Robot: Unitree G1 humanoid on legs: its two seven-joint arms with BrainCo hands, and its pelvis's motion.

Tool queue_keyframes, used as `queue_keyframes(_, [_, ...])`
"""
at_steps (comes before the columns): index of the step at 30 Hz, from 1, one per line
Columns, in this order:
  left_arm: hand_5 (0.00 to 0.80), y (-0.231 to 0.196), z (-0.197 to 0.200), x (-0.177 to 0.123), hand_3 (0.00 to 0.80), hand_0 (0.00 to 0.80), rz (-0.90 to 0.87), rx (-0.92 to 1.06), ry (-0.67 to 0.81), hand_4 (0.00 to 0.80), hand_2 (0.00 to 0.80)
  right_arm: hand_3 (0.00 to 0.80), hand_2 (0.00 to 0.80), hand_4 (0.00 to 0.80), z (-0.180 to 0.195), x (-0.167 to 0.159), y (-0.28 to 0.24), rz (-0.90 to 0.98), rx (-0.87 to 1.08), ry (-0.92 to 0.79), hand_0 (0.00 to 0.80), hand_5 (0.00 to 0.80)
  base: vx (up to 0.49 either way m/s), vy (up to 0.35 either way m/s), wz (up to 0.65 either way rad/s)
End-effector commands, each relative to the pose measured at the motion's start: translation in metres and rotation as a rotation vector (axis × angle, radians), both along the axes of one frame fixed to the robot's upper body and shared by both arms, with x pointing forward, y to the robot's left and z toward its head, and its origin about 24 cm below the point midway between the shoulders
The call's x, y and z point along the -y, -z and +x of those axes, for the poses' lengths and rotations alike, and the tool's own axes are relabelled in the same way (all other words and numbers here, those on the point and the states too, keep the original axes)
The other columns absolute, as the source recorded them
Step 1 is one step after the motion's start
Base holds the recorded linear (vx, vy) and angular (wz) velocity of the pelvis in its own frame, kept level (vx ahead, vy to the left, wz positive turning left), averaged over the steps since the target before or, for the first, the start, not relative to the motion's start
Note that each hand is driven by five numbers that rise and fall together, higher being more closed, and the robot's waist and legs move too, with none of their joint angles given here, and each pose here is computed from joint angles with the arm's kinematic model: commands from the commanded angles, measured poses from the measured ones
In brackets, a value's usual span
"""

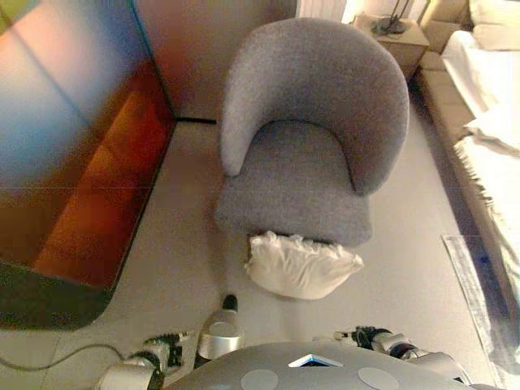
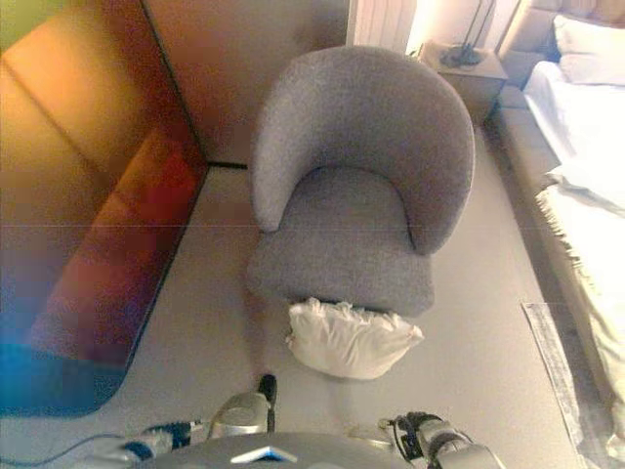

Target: Pick up the cushion and take it to the sofa

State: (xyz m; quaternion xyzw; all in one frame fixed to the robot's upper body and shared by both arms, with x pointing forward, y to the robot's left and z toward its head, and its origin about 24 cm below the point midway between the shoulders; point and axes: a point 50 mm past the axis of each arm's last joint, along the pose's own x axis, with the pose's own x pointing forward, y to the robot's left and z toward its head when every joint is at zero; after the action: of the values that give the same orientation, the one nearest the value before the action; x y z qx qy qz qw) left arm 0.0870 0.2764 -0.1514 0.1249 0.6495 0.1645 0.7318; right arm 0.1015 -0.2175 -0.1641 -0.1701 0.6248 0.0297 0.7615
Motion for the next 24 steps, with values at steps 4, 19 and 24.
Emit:
queue_keyframes(4, [0.000, -0.002, 0.012, 0.005, 0.000, 0.000, -0.010, -0.004, -0.064, 0.000, 0.000, 0.000, 0.000, 0.000, 0.029, 0.015, -0.012, -0.066, 0.104, -0.037, 0.000, 0.000, -0.004, 0.002, -0.56])
queue_keyframes(19, [0.000, 0.002, 0.022, 0.022, 0.000, 0.000, 0.005, 0.093, 0.003, 0.000, 0.000, 0.000, 0.000, 0.000, 0.033, 0.023, -0.015, -0.065, 0.081, 0.016, 0.000, 0.000, 0.102, -0.075, 0.04])
queue_keyframes(24, [0.000, -0.001, 0.043, 0.033, 0.000, 0.000, -0.022, 0.185, 0.017, 0.000, 0.000, 0.000, 0.000, 0.000, 0.047, 0.029, -0.021, -0.110, 0.140, 0.051, 0.000, 0.000, -0.050, -0.046, 0.03])
